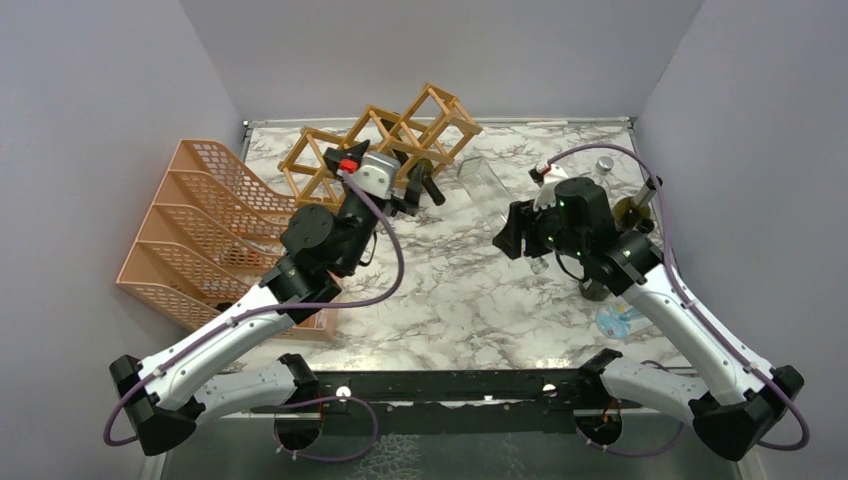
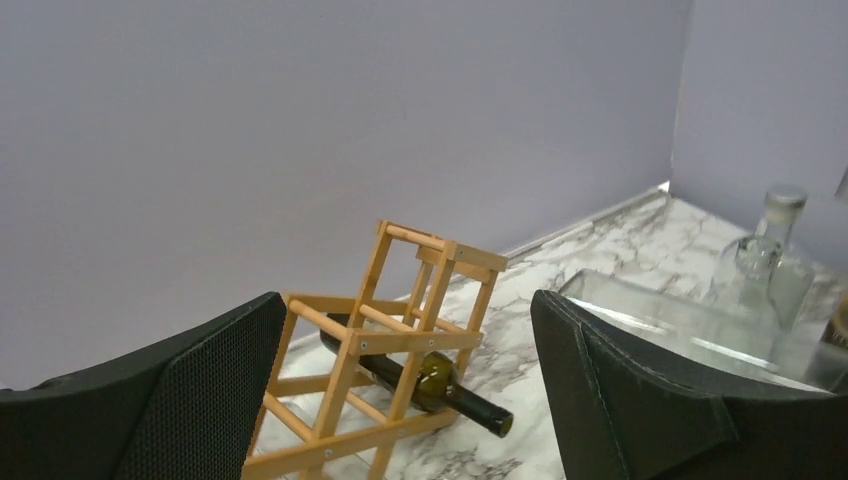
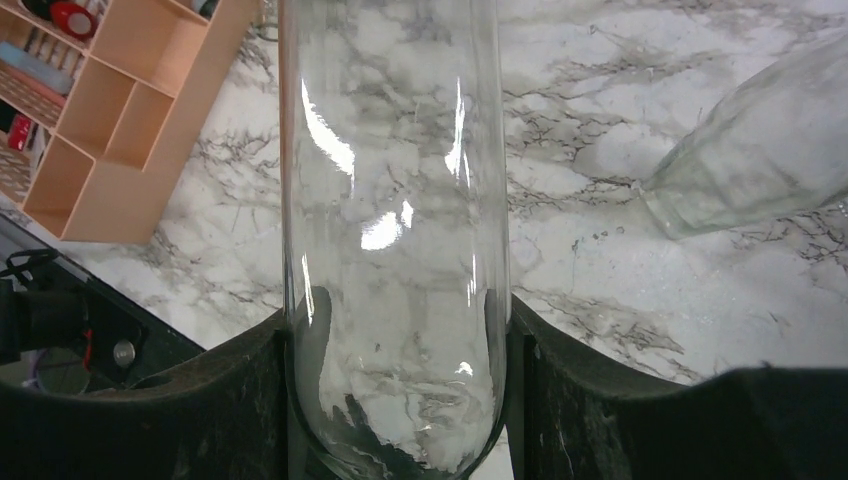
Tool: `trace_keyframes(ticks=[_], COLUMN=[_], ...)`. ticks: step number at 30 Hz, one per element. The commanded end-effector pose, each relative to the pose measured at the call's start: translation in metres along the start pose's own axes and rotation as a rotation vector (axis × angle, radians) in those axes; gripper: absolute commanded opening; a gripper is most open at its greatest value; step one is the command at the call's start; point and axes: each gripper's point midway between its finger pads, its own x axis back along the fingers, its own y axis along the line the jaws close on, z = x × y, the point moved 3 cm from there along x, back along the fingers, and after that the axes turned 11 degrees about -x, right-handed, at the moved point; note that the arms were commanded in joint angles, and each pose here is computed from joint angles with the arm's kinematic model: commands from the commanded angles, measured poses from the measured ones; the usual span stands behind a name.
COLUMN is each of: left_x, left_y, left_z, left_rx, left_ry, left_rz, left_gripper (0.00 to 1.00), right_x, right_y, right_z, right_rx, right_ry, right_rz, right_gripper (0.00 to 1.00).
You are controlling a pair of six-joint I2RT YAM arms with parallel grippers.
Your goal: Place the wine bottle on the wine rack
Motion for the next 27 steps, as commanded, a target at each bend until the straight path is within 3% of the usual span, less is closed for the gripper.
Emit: trace_keyframes(ticks=[1, 12, 22, 27], left_x=[0.023, 0.066, 0.088, 0.088], left_y=[0.020, 0.025, 0.055, 0.056], left_z=[0.007, 0.036, 0.029, 0.026], left_rx=[0.285, 0.334, 0.383, 0.391], left_ry=[0.099, 0.324, 0.285, 0.264], left_rz=[-0.141, -0.138, -0.274, -0.262], left_gripper=[0.99, 0.99, 0.99, 0.99], right_x=[-0.018, -0.076, -0.132, -0.154], right_y=[0.017, 0.043, 0.077, 0.087], right_z=[-0.017, -0.004, 0.003, -0.009], right_rx=[0.043, 0.032, 0.019, -0.008], right_ry=[-0.050, 0.034, 0.046, 0.008], right_rz=[-0.100, -0.162, -0.120, -0.095], right_gripper=[0.01, 0.01, 0.01, 0.01])
